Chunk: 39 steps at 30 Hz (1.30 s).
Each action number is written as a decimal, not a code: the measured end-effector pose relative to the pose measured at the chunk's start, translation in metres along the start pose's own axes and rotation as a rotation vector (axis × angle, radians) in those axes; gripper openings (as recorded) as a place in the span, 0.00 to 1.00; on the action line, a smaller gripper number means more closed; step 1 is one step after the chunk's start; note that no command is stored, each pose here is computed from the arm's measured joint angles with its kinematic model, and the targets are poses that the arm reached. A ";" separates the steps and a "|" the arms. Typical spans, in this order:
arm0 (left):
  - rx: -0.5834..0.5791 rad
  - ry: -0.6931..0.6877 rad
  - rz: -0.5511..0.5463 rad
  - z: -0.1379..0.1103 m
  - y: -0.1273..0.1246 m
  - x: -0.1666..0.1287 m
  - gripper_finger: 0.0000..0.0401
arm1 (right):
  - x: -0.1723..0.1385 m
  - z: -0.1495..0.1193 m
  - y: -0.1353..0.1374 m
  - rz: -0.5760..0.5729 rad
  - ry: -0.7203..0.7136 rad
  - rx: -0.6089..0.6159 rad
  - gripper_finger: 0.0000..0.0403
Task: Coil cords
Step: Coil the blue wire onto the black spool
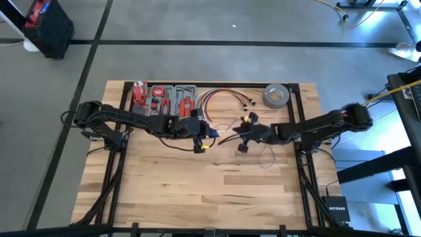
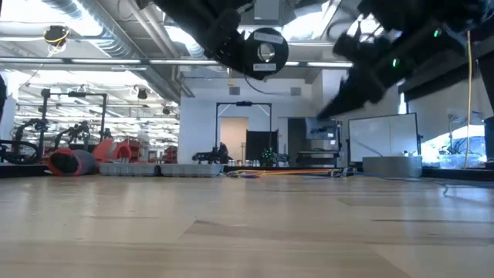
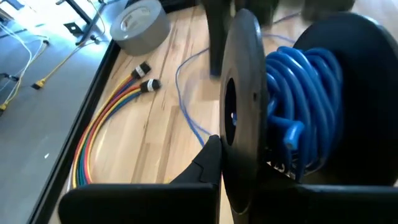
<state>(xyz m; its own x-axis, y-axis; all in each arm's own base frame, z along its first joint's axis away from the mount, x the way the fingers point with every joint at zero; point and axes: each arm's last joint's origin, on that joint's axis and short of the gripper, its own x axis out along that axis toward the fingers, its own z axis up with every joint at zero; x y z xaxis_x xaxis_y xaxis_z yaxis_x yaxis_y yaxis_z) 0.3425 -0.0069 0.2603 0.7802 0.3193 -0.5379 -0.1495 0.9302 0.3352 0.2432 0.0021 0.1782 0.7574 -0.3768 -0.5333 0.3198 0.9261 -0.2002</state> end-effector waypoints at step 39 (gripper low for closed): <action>-0.051 0.029 0.135 -0.010 0.022 0.023 0.00 | -0.069 0.035 -0.003 0.246 -0.296 0.207 0.00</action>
<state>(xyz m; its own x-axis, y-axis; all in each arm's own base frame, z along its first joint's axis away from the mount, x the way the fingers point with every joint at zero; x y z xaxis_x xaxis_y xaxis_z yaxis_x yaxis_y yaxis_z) 0.3510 0.0223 0.2472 0.7334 0.4465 -0.5126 -0.2830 0.8861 0.3670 0.2098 0.0244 0.2441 0.9463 -0.1625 -0.2796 0.1940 0.9770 0.0888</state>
